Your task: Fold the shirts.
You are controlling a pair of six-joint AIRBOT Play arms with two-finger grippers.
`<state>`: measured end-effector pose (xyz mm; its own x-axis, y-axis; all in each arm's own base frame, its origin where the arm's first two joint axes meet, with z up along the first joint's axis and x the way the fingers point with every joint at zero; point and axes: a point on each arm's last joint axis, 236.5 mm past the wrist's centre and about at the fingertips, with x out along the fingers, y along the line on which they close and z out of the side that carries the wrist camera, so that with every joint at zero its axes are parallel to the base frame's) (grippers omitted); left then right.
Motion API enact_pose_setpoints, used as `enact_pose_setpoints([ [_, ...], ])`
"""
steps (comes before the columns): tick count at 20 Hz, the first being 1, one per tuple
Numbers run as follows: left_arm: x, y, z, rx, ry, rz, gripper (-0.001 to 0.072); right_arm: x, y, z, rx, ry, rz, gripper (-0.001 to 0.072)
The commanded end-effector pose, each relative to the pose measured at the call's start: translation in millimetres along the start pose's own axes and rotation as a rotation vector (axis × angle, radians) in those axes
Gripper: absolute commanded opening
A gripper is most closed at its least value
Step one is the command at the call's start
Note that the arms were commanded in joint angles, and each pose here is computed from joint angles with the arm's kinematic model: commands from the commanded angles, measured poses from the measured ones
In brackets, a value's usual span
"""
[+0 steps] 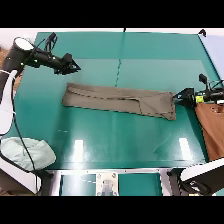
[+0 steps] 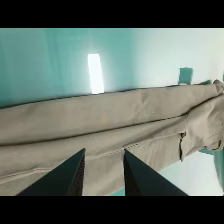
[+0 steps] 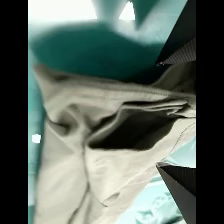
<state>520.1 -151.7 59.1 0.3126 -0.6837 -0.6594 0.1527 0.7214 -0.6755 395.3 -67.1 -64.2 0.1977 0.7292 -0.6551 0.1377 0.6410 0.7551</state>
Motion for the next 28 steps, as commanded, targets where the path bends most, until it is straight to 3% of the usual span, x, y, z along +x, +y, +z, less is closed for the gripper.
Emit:
enact_pose_setpoints([
  [1, 0.1, 0.4, 1.5, 0.001, -0.006, 0.001, 0.0293, 19.8, 2.0, -7.8, -0.022, 0.039, -0.007, 0.0693],
  [8, 3.1, -3.4, -3.2, 0.007, 0.012, -0.003, 0.0293, 43.7, -20.4, 3.6, -0.007, 0.022, -0.076, 0.0689],
  [9, 5.6, -6.1, -4.3, 0.013, 0.016, -0.004, 0.0293, 48.3, -19.1, 2.0, -0.002, 0.034, -0.073, 0.0651],
  [10, 10.1, -10.5, -5.5, 0.027, 0.018, -0.006, 0.0293, 54.0, -16.8, 0.3, -0.003, 0.048, -0.072, 0.0514],
  [12, 25.3, -22.2, -10.1, 0.075, 0.021, -0.011, 0.0293, 63.0, -9.9, -1.9, -0.021, 0.07, -0.071, 0.0163],
  [13, 34.5, -29.1, -14.5, 0.094, 0.028, -0.015, 0.0292, 65.8, -6.0, -1.6, -0.029, 0.077, -0.071, 0.003],
  [14, 43.9, -36.4, -19.1, 0.115, 0.036, -0.02, 0.0266, 66.2, -2.1, 1.4, -0.044, 0.076, -0.074, 0.0025],
  [15, 55.1, -44.9, -25.1, 0.146, 0.049, -0.029, 0.0086, 63.4, 2.2, 5.9, -0.056, 0.071, -0.075, 0.0024],
  [16, 65.8, -52.0, -30.4, 0.18, 0.06, -0.034, 0.0035, 59.1, 9.8, 10.9, -0.064, 0.07, -0.074, 0.0023],
  [28, 262.6, -103.1, -158.5, 0.3, 0.213, -0.038, 0.0023, -31.4, 220.3, 6.9, -0.395, 0.08, -0.1, 0.0023],
])
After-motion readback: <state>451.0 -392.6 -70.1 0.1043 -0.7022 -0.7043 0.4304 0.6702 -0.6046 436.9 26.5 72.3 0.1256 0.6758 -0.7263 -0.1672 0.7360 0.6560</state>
